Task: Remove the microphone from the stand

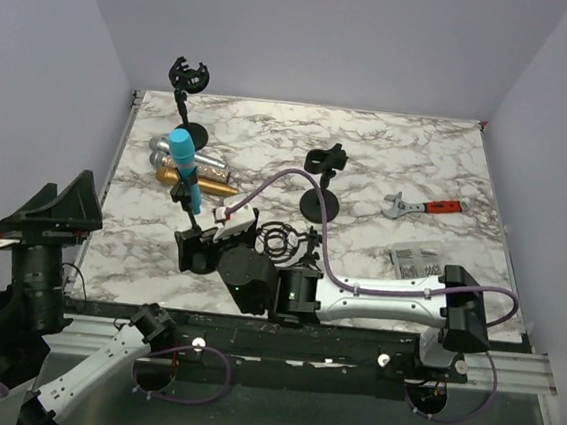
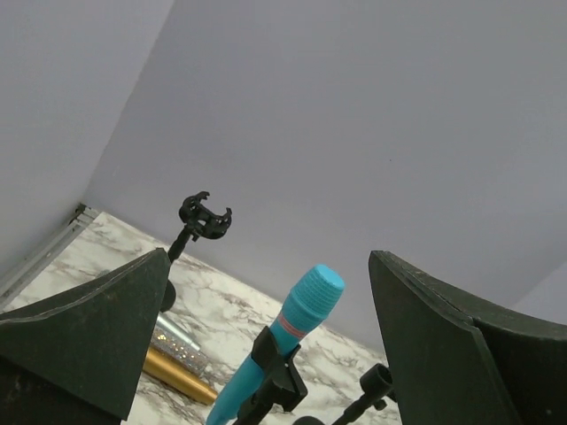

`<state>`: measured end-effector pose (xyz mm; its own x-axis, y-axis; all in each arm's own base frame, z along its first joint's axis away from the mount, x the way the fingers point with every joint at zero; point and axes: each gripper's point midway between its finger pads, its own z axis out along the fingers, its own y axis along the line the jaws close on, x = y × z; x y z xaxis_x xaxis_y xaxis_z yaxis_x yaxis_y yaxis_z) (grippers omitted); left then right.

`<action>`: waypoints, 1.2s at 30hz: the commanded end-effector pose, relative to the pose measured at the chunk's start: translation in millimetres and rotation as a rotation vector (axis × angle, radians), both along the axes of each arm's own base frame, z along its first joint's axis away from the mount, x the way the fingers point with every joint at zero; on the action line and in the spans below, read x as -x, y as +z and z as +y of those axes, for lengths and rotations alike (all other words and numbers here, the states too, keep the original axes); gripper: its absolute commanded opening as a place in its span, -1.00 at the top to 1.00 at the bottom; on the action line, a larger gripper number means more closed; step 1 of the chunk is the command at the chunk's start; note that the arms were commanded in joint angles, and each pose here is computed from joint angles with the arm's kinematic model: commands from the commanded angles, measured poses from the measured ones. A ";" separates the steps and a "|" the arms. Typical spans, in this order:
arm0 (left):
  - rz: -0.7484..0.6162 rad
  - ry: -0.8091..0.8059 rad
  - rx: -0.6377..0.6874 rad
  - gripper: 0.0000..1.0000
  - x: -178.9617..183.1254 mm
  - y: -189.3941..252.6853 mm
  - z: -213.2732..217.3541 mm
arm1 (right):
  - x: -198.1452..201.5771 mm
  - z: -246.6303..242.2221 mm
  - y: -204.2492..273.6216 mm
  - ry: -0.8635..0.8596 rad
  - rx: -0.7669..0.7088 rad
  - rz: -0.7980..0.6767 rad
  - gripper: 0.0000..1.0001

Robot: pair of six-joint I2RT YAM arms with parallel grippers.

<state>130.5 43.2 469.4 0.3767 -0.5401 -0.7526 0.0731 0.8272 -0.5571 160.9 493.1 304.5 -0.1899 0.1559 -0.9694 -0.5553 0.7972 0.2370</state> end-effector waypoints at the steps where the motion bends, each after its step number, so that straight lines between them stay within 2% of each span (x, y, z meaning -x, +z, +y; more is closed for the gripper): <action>1: 0.036 0.040 -0.034 -0.97 -0.5 -14.5 6.7 | -13.7 14.4 18.7 -0.110 0.000 -0.055 -1.00; 14: 0.046 0.034 -0.065 -0.97 5.2 -27.1 9.7 | -40.6 51.1 25.2 -0.312 0.142 -0.206 -0.95; 18: 0.042 0.043 -0.064 -0.97 11.0 -28.9 16.0 | -46.7 49.9 24.5 -0.359 0.152 -0.243 -0.68; 20: 0.043 0.046 -0.065 -0.97 14.0 -30.9 18.9 | -51.8 50.9 22.1 -0.365 0.160 -0.246 -0.61; 29: 0.059 0.061 -0.067 -0.97 18.5 -40.2 25.5 | -64.5 65.8 14.5 -0.230 0.147 -0.200 -0.29; 31: 0.066 0.059 -0.075 -0.97 16.6 -41.8 23.5 | -66.2 64.4 15.7 -0.224 0.151 -0.202 -0.07; 33: 0.073 0.050 -0.086 -0.97 14.1 -44.0 20.0 | -68.9 61.1 16.1 -0.224 0.154 -0.203 0.07; 36: 0.077 0.031 -0.095 -0.97 10.1 -46.8 13.3 | -73.5 56.4 15.0 -0.190 0.155 -0.200 0.08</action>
<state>114.6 62.5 433.5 0.3633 -0.4813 -0.7977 0.0151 0.8592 -0.5115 234.5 556.6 306.7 0.0385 -0.0033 -0.9993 -0.3625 0.9318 -0.0171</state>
